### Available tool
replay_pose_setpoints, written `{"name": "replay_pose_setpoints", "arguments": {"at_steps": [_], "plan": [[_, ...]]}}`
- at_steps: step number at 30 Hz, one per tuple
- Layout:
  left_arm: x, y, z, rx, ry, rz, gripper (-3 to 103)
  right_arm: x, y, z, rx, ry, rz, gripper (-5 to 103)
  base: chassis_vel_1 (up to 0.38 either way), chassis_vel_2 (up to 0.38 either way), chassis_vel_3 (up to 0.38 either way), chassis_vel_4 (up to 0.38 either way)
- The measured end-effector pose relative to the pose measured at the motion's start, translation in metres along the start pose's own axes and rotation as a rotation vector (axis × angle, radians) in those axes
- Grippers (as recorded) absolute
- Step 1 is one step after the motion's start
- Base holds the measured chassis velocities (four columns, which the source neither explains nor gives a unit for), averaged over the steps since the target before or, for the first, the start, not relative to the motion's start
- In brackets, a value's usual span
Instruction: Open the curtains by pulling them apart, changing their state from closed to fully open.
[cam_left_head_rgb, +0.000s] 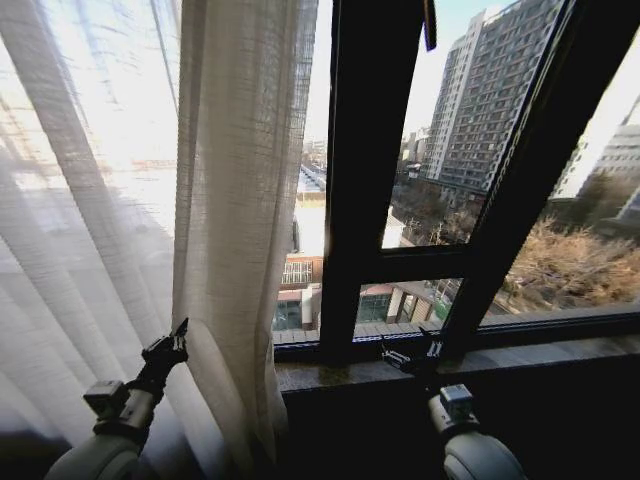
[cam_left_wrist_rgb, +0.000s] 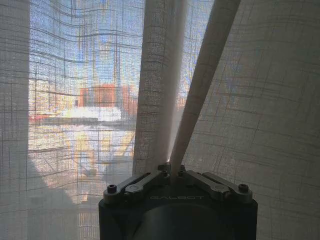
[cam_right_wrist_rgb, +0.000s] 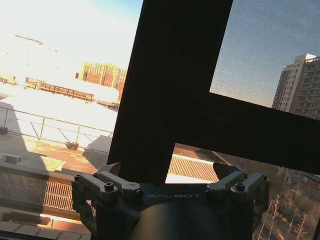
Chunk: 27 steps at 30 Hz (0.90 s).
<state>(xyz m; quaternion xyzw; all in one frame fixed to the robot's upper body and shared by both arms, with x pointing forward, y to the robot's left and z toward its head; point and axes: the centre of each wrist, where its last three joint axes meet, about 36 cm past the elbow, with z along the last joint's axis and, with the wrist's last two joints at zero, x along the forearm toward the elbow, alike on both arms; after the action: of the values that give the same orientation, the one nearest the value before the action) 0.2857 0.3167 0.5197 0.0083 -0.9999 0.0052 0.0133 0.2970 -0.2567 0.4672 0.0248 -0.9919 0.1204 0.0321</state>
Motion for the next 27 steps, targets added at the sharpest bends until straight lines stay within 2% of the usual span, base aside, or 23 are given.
{"name": "replay_pose_setpoints", "arguments": {"at_steps": [9, 14, 23, 26, 27], "plan": [[0.0051, -0.0024, 0.0008, 0.002, 0.002, -0.003, 0, 0.0005, 0.0066, 0.0009, -0.044, -0.01, -0.034, 100, 0.349, 0.348, -0.353, -0.351], [0.0066, -0.0029, 0.0014, 0.0, 0.003, -0.008, 0, -0.001, 0.0056, 0.0022, -0.043, -0.009, -0.033, 100, 0.234, 0.18, -0.243, -0.253], [0.0085, -0.0033, 0.0036, 0.005, 0.006, -0.019, 0, -0.0041, 0.0039, 0.0044, -0.031, -0.007, -0.037, 100, 0.006, 0.005, -0.001, -0.009], [0.0084, 0.0009, 0.0035, 0.003, 0.003, -0.052, 0, -0.0055, 0.0043, 0.0052, -0.03, -0.007, -0.041, 100, -0.057, -0.042, 0.057, 0.045], [0.0085, 0.0051, 0.0027, -0.002, 0.0, -0.088, 0, -0.0061, 0.0049, 0.0054, -0.03, -0.007, -0.044, 100, -0.031, -0.015, 0.058, 0.042]]}}
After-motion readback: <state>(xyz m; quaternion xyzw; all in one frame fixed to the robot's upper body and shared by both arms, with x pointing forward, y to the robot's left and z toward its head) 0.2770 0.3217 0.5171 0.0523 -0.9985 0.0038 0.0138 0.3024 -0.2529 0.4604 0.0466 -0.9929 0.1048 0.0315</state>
